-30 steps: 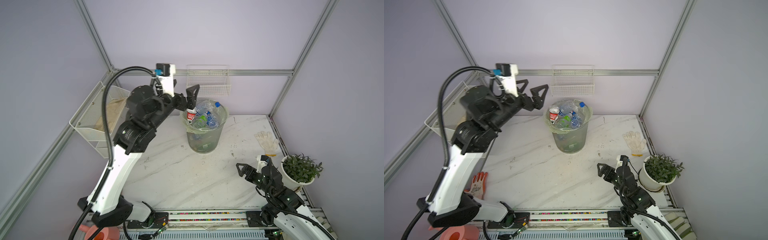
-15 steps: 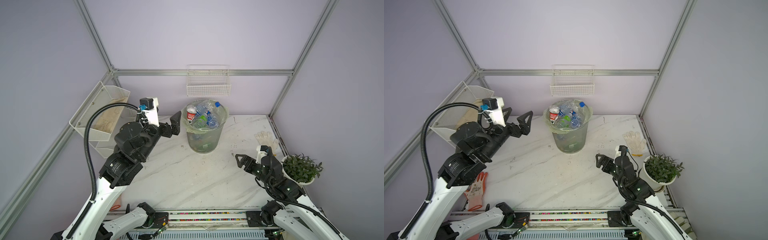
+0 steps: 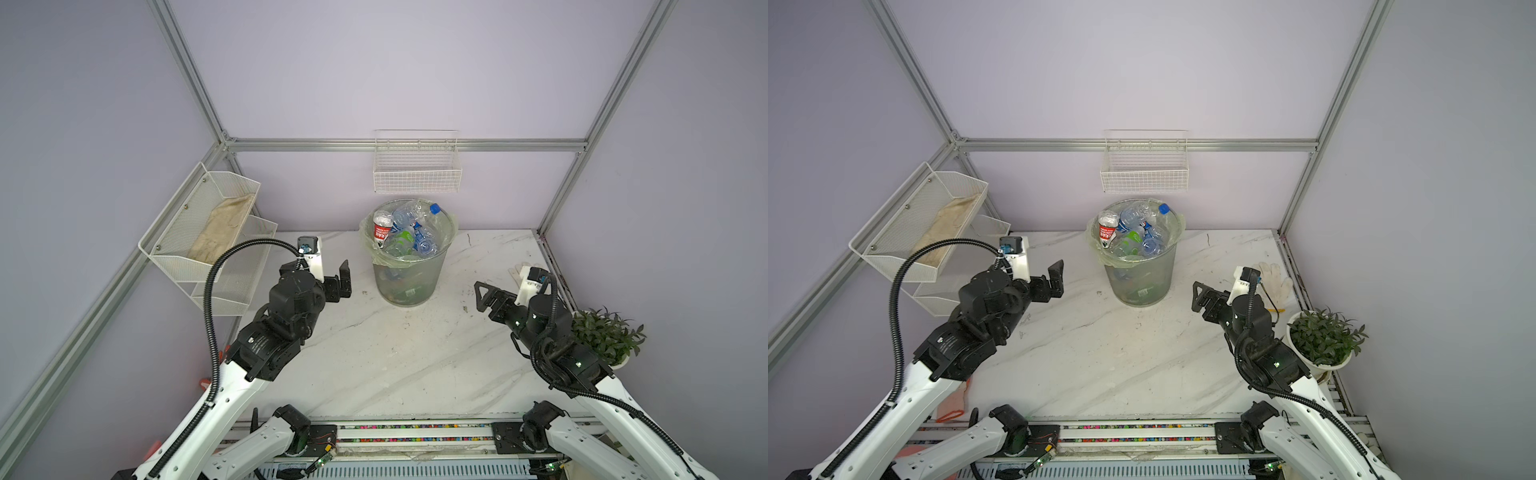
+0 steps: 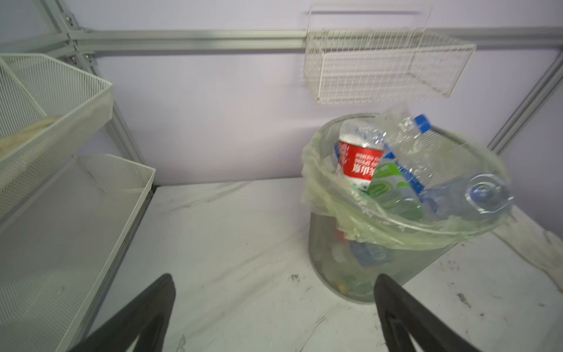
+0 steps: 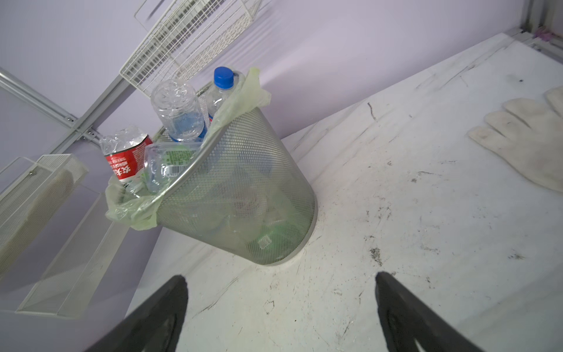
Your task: Throw the plastic bottles in the bin
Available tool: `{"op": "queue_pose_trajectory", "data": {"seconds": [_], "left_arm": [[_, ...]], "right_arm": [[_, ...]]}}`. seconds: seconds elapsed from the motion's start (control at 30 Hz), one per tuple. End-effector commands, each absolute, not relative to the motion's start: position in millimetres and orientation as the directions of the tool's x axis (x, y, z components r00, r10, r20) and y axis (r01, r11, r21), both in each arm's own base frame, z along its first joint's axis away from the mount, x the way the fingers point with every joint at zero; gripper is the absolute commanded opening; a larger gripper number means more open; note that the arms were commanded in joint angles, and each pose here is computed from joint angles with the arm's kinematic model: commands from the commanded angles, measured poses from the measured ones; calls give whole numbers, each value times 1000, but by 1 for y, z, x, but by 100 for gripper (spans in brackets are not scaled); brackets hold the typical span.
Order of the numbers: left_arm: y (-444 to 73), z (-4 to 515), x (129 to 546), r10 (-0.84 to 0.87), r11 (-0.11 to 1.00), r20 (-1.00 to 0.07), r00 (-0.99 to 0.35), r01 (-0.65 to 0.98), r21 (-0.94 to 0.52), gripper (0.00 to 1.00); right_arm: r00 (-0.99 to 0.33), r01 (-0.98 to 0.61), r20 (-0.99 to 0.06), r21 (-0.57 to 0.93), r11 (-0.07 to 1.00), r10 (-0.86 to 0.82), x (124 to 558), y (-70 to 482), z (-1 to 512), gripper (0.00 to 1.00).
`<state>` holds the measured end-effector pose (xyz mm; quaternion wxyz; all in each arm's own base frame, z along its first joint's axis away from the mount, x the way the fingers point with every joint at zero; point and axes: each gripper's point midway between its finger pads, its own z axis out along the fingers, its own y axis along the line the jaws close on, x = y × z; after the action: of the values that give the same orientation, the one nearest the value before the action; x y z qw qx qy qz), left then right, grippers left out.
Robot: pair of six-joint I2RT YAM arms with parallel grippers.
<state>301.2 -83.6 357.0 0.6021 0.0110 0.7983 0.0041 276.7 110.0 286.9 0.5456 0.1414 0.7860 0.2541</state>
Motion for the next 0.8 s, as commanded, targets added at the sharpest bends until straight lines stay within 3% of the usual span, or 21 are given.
{"op": "queue_pose_trajectory", "data": {"seconds": [0.0,0.33,0.77], "left_arm": [[-66,316,311,27,995,-940,-339,-83,58,100],[-23,257,310,0,963,-929,-370,-250,100,100],[9,200,304,-5,901,-909,-416,-396,176,100]], "right_arm": [[-256,49,-808,537,842,530,282,83,289,97],[-94,72,-859,498,864,503,267,53,282,97],[2,257,-936,342,904,353,259,13,249,98]]}}
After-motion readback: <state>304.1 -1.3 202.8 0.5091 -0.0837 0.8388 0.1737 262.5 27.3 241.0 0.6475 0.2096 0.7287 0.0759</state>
